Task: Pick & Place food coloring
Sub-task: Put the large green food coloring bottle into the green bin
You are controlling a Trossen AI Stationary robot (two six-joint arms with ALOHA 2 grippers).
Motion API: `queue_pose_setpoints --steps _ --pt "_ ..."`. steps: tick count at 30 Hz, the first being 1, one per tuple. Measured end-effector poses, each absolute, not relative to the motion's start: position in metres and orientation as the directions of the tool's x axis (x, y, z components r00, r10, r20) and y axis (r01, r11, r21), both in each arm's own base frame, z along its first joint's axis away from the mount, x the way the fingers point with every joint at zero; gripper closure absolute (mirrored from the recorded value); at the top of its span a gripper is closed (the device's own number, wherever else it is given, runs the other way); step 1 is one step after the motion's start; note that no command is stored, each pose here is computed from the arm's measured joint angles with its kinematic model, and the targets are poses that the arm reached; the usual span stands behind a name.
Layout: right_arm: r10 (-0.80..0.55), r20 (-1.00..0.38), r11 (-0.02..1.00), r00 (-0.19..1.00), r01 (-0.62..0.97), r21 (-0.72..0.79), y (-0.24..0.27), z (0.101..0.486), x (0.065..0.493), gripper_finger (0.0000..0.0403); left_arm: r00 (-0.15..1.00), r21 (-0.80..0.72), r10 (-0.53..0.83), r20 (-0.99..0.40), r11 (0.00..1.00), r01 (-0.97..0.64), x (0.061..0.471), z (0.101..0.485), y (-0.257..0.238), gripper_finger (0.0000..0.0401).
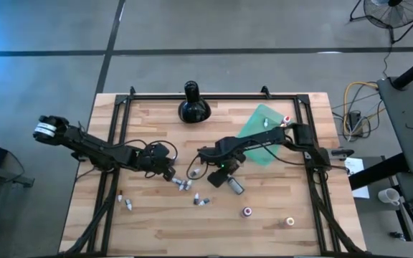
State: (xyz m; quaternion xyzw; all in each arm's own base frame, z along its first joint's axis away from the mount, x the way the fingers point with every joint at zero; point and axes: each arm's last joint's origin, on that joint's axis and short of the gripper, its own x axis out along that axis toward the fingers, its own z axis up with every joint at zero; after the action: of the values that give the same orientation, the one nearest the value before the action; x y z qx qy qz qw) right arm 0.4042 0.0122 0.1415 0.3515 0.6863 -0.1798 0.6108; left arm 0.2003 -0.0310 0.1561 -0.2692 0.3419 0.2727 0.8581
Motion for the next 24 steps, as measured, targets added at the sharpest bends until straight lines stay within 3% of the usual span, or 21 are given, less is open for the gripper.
queue_pose_setpoints --steps 2,8,11,13,15,19,21,24 --pt "0.26 -0.966 0.703 -0.002 0.686 0.188 0.012 0.143 0.404 0.0301 0.617 -0.275 0.285 -0.733 0.706 -0.653 0.2 0.156 -0.031 0.0321" --pt "0.156 -0.984 0.721 0.086 0.671 0.174 0.014 0.172 0.404 0.0301 0.617 -0.275 0.285 -0.733 0.706 -0.653 0.2 0.156 -0.031 0.0321" --pt "-0.064 -0.957 0.749 0.282 0.647 0.14 0.026 0.214 0.403 0.0301 0.617 -0.275 0.285 -0.733 0.706 -0.653 0.2 0.156 -0.031 0.0321" --pt "-0.25 -0.84 0.754 0.482 0.641 0.144 0.042 0.252 0.399 0.0301 0.617 -0.275 0.285 -0.733 0.707 -0.652 0.2 0.156 -0.031 0.0321" --pt "-0.378 -0.709 0.746 0.595 0.649 0.147 0.059 0.277 0.39 0.0301 0.618 -0.275 0.285 -0.733 0.707 -0.652 0.2 0.156 -0.031 0.0321" --pt "-0.449 -0.665 0.731 0.597 0.673 0.111 0.084 0.258 0.378 0.0301 0.618 -0.269 0.285 -0.733 0.713 -0.647 0.2 0.156 -0.031 0.0321" --pt "-0.513 -0.661 0.674 0.547 0.734 0.084 0.093 0.231 0.375 0.0301 0.618 -0.265 0.285 -0.733 0.717 -0.645 0.2 0.156 -0.031 0.0321" --pt "-0.649 -0.539 0.575 0.537 0.81 0.113 0.107 0.218 0.376 0.0301 0.617 -0.263 0.279 -0.736 0.722 -0.64 0.2 0.156 -0.031 0.0321"
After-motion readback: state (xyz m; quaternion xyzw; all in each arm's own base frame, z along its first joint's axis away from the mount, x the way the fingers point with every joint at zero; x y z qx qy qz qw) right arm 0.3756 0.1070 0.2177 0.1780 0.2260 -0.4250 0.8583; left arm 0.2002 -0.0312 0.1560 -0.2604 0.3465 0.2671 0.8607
